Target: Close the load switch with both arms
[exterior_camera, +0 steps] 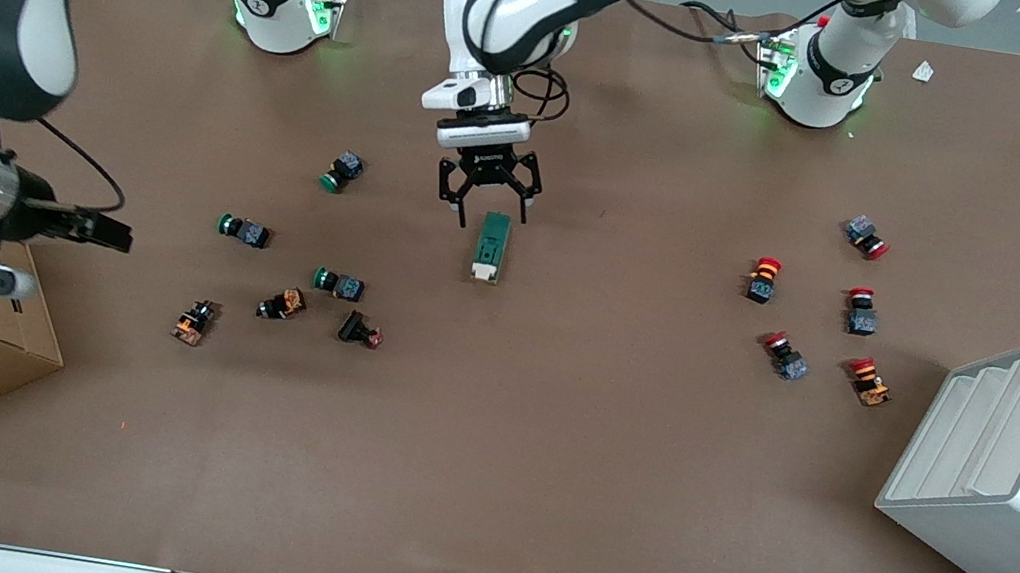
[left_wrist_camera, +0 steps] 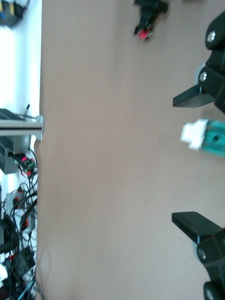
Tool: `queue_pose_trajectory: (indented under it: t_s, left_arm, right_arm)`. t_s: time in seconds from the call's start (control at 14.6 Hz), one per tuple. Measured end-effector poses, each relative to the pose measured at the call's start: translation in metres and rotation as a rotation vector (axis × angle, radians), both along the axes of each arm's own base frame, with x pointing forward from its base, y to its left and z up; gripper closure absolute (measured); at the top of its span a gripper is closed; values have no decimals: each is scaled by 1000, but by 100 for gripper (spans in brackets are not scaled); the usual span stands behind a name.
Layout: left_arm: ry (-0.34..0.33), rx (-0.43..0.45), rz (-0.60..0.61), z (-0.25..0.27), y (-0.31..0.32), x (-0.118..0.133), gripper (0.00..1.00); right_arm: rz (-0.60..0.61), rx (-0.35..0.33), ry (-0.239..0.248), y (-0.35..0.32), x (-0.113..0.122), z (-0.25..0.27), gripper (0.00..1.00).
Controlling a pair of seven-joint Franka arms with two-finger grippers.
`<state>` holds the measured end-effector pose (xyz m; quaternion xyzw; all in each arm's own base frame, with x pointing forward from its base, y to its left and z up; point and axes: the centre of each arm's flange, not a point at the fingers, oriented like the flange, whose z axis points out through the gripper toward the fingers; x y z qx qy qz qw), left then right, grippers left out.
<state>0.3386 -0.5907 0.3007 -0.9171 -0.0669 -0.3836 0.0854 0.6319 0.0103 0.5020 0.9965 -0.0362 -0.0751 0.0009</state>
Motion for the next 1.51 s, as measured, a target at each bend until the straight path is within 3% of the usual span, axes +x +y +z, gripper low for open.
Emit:
queue_pose_trajectory:
  t_s: [0.21,0.41,0.62,0.75,1.03,1.51]
  left_arm:
    - [139,39,-3,86,40,66,0]
    - [248,24,-22,166,98,138,0]
    - [338,-22,-15,218,177,202,0]
    - [391,-43,-23,240,232,232,0]
    - [481,-63,-63,283,323,254,0]
    - [625,-172,-90,334,448,246,0]
  right_arm:
    - [19,1,6,-17,-9,15,0]
    - [23,-2,5,-34,-13,22,0]
    - [25,-14,-7,-40,-17,31,0]
    - [26,-16,-16,-40,-19,37,0]
    - [25,-18,-37,-41,-23,50,0]
    - [-20,-22,-59,-69,-28,65,0]
